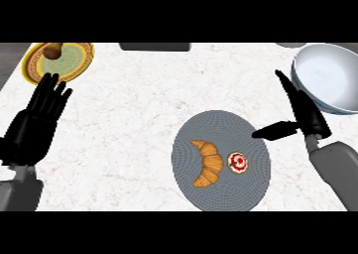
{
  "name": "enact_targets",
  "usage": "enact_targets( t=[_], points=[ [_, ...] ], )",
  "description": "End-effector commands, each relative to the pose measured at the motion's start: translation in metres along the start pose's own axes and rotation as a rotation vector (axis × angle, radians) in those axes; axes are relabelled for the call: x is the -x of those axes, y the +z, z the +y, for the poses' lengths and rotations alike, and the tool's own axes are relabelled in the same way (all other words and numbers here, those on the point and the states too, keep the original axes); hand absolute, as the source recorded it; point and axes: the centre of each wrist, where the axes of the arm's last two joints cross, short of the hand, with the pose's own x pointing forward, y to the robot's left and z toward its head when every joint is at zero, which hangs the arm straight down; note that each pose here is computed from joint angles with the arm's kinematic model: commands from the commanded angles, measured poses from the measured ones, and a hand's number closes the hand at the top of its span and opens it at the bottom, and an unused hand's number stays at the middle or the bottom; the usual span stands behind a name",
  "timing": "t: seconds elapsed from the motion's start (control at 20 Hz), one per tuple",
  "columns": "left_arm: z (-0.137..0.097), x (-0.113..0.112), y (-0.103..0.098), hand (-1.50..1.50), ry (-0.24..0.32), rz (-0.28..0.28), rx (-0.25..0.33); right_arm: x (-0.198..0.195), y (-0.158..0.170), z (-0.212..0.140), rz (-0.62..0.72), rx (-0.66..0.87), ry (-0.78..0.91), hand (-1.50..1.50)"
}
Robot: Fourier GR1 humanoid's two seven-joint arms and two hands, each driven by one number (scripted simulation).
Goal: Pick the cupcake from the placemat and place it in the bowl
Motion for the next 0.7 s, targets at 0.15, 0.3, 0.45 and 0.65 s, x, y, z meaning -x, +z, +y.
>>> enact_targets(
  t=[0.15,0.3,0.45,0.65],
  points=[
    [-0.008,-0.001,-0.005,0.0,0.008,0.002,0.034,-0.023,-0.014,-0.009,0.241,-0.459,0.424,-1.5],
    [-0.009,-0.005,-0.005,0.0,0.012,0.001,0.029,-0.044,-0.02,-0.019,0.293,-0.659,0.503,-1.5],
    [-0.013,0.006,0.0,0.0,0.017,0.005,0.017,-0.099,-0.031,-0.015,0.275,-0.743,0.527,-1.5],
    [0.006,0.004,0.006,0.0,-0.012,-0.001,-0.004,-0.142,-0.035,0.001,0.323,-0.767,0.498,-1.5]
  ],
)
